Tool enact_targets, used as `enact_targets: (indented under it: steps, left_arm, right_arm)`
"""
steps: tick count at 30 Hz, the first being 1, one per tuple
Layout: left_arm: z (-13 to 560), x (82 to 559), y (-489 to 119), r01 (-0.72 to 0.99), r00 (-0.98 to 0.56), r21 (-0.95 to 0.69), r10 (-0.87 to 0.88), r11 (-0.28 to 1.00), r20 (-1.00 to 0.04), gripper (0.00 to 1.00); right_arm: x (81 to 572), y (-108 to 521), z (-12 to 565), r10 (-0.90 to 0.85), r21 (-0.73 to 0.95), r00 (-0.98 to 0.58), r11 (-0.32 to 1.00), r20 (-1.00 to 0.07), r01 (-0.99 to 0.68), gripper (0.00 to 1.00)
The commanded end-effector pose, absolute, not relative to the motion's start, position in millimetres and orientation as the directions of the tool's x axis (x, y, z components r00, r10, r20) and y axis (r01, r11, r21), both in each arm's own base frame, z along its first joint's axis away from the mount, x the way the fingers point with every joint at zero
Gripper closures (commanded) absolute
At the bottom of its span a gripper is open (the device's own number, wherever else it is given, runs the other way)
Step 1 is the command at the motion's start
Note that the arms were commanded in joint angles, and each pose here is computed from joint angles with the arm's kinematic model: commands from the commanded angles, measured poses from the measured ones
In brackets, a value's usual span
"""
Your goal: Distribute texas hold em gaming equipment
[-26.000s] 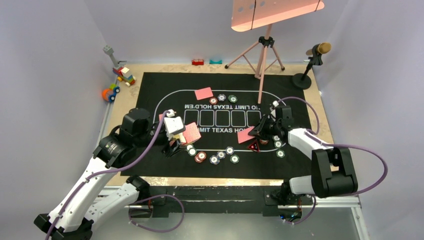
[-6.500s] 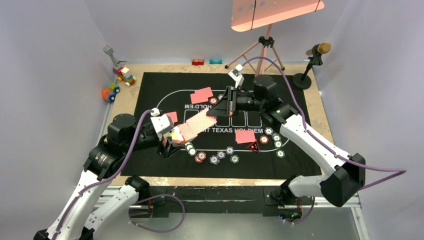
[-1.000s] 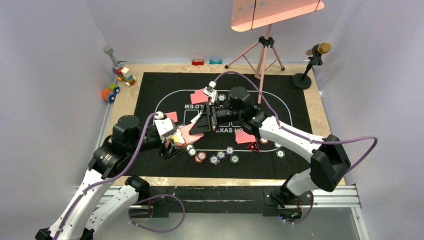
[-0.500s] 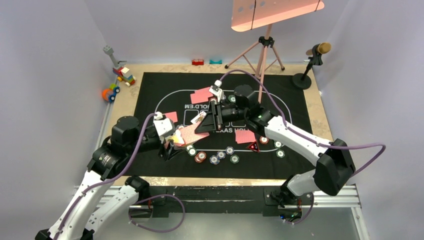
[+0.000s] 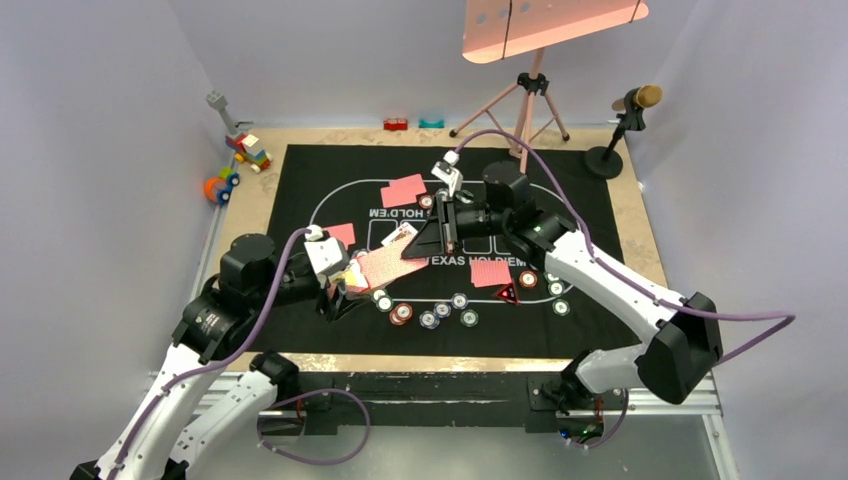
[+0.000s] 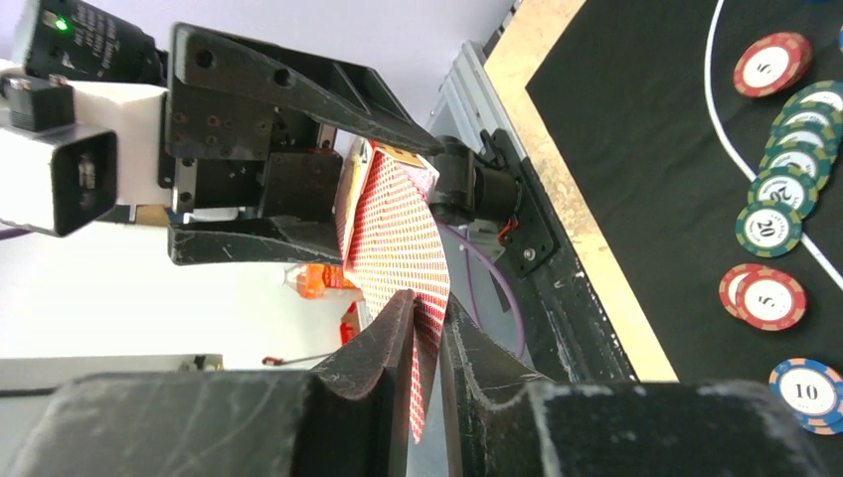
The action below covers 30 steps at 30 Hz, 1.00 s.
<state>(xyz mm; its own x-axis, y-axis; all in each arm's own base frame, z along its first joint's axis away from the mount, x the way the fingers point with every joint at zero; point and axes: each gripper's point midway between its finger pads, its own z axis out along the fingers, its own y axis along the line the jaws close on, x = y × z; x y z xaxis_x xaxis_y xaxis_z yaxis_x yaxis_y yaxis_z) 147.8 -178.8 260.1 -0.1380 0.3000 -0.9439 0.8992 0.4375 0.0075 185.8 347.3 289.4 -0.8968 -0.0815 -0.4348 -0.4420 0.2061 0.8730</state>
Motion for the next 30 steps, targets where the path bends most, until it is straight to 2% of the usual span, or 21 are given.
enact_targets:
  steps: [1, 8, 13, 15, 18, 20, 25, 28, 30]
  left_arm:
    - [297, 150, -182, 0.899, -0.04, 0.065, 0.229, 0.433, -0.973, 0.93]
    - [296, 149, -182, 0.899, -0.043, 0.063, 0.23, 0.434, -0.972, 0.93]
    - [295, 148, -181, 0.899, -0.045, 0.063, 0.235, 0.432, -0.971, 0.95]
    - [295, 147, -181, 0.9, -0.042, 0.064, 0.234, 0.431, -0.971, 0.96]
    - [295, 146, -181, 0.901, -0.044, 0.062, 0.233, 0.429, -0.972, 0.96]
    - [295, 145, -180, 0.902, -0.042, 0.063, 0.232, 0.428, -0.972, 0.96]
    - [293, 141, -179, 0.904, -0.05, 0.057, 0.236, 0.424, -0.97, 0.97]
    - [293, 140, -179, 0.904, -0.047, 0.058, 0.233, 0.423, -0.971, 0.97]
    - [293, 139, -179, 0.906, -0.047, 0.056, 0.231, 0.419, -0.972, 0.97]
  right_arm:
    - [190, 336, 327, -0.031, 0.837, -0.855, 0.189, -0.517, -0.513, 0.85]
    - [200, 326, 345, -0.003, 0.811, -0.83, 0.21, -0.558, -0.546, 0.97]
    - [214, 318, 353, 0.034, 0.795, -0.812, 0.231, -0.583, -0.561, 1.0]
    - [226, 314, 351, 0.049, 0.779, -0.8, 0.272, -0.597, -0.565, 1.0]
    - [255, 306, 338, 0.057, 0.709, -0.766, 0.426, -0.641, -0.562, 1.0]
    - [281, 295, 322, 0.053, 0.625, -0.736, 0.571, -0.675, -0.532, 1.0]
    - [340, 268, 272, -0.031, 0.355, -0.674, 0.832, -0.738, -0.427, 1.0]
    - [371, 250, 243, -0.149, 0.083, -0.615, 0.94, -0.774, -0.332, 1.0]
    - [386, 245, 225, -0.229, -0.067, -0.602, 0.958, -0.765, -0.279, 1.0]
